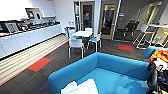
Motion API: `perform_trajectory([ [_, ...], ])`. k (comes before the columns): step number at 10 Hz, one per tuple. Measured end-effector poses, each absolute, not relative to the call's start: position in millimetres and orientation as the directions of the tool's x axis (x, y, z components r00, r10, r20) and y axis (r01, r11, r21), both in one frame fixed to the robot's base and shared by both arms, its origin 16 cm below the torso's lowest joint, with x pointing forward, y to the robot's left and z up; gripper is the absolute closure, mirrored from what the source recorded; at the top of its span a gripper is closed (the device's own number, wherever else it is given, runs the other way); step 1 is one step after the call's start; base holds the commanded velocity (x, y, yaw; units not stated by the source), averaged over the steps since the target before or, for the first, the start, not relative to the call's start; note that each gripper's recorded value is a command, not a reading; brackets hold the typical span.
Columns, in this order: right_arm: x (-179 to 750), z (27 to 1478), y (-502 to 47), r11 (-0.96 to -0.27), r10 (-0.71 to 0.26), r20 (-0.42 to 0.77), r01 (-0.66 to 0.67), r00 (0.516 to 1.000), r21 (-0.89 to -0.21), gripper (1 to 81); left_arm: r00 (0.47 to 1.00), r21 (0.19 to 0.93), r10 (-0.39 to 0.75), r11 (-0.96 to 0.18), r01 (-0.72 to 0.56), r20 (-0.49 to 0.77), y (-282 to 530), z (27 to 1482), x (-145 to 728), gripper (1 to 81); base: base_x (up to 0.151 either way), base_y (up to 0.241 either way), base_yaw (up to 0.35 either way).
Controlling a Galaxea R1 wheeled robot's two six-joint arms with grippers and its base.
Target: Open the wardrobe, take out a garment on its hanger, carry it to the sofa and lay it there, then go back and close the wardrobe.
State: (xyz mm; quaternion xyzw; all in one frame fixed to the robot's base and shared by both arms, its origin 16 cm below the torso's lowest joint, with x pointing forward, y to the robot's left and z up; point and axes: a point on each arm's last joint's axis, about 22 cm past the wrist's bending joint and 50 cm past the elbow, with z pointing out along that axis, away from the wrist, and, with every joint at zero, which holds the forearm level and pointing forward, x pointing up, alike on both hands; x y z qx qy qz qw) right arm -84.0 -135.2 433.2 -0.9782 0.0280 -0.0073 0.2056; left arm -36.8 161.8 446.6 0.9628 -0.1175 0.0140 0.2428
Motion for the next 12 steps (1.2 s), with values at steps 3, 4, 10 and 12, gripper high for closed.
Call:
perform_trajectory([
  [3, -89, 433, -131, -0.916, -0.053, -0.005, -0.051, 0.999, -0.397, 1.0, 0.972, 0.462, -0.22, -0.856, -0.233, 0.084, 145, 443, -38, 1.0, 0.0, 0.0, 0.0],
  [4, -90, 432, -129, -0.918, -0.053, -0.006, -0.051, 0.999, -0.393, 1.0, 0.972, 0.455, -0.221, -0.859, -0.234, 0.081, 145, 441, -39, 1.0, 0.0, 0.0, 0.0],
  [10, -85, 430, -130, -0.923, -0.052, 0.001, -0.047, 0.999, -0.382, 1.0, 0.97, 0.446, -0.228, -0.861, -0.244, 0.089, 141, 438, -32, 1.0, -0.053, 0.0, 0.0],
  [12, -102, 432, -132, -0.924, -0.048, -0.021, -0.052, 0.999, -0.378, 1.0, 0.971, 0.451, -0.229, -0.861, -0.237, 0.072, 141, 439, -49, 1.0, -0.1, 0.0, 0.0],
])
